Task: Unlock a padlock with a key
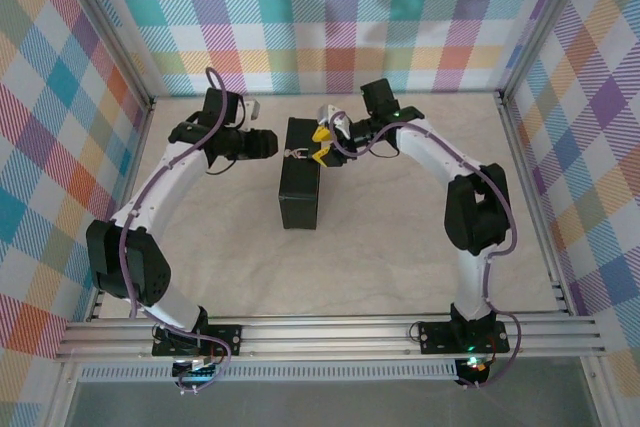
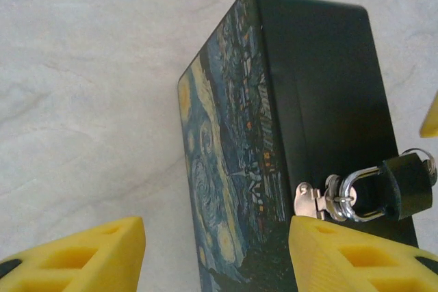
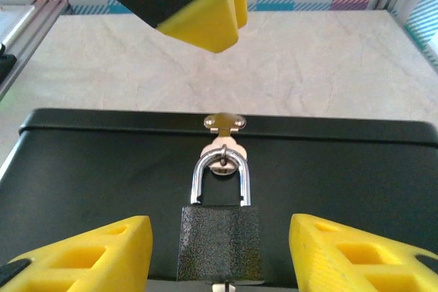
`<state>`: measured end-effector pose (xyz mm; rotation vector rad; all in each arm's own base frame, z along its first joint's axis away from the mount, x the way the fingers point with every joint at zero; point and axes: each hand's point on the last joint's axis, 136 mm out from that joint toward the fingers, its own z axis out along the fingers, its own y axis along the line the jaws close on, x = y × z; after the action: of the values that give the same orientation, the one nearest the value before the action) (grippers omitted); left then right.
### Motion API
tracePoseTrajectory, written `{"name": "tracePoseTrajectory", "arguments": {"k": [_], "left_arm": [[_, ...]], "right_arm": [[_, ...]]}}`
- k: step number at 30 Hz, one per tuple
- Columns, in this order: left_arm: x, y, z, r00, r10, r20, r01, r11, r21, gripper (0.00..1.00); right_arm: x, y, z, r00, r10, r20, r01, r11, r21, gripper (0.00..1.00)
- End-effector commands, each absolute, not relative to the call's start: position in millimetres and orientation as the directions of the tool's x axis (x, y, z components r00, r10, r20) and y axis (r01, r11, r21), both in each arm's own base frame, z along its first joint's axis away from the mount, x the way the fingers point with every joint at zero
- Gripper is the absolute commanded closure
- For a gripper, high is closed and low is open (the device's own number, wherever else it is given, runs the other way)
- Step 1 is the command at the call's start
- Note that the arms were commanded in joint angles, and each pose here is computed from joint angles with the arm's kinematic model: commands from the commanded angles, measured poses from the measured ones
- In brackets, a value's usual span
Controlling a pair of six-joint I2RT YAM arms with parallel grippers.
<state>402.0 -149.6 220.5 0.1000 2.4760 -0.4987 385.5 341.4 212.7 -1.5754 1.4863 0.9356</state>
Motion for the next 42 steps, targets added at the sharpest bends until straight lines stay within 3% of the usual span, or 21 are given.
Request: {"name": "tracePoseTrajectory", "arguments": {"k": [1, 6, 12, 17, 23, 30, 36, 42], "left_arm": [[392.3, -148.9, 225.7, -0.814, -0.067, -0.577, 0.16, 0.929, -0.334, 0.43], [389.6, -154.6, 221.2, -0.819, -0.049, -0.571, 0.175, 0.928, -0.329, 0.43], [386.4, -152.4, 223.8, -0.816, -0.032, -0.578, 0.181, 0.935, -0.306, 0.44], [380.4, -150.7, 218.8, -0.827, -0.015, -0.563, 0.178, 0.941, -0.286, 0.44], [369.2, -157.4, 211.3, -0.845, -0.02, -0.535, 0.177, 0.932, -0.315, 0.44], [348.7, -178.3, 195.1, -0.887, -0.03, -0.462, 0.188, 0.887, -0.421, 0.45], [337.6, -184.9, 191.8, -0.897, -0.029, -0.441, 0.2, 0.864, -0.463, 0.47], [334.1, -197.2, 188.0, -0.907, -0.009, -0.42, 0.229, 0.828, -0.511, 0.49]], "right_arm": [[383.3, 344.8, 203.5, 0.085, -0.462, -0.883, -0.996, -0.068, -0.061, 0.44], [389.3, 346.1, 193.5, 0.057, -0.478, -0.876, -0.998, -0.054, -0.036, 0.47], [387.6, 344.8, 193.6, 0.016, -0.492, -0.87, -0.999, -0.04, 0.005, 0.7], [390.8, 345.2, 211.5, -0.112, -0.487, -0.866, -0.993, 0.026, 0.114, 0.81], [391.2, 346.0, 234.6, -0.424, -0.402, -0.812, -0.905, 0.16, 0.393, 0.86], [405.3, 347.9, 242.5, -0.733, -0.15, -0.664, -0.671, 0.318, 0.669, 0.91], [413.5, 353.5, 250.4, -0.805, 0.047, -0.591, -0.535, 0.372, 0.759, 0.92], [397.9, 378.8, 257.3, -0.757, 0.014, -0.653, -0.57, 0.476, 0.67, 0.91]]}}
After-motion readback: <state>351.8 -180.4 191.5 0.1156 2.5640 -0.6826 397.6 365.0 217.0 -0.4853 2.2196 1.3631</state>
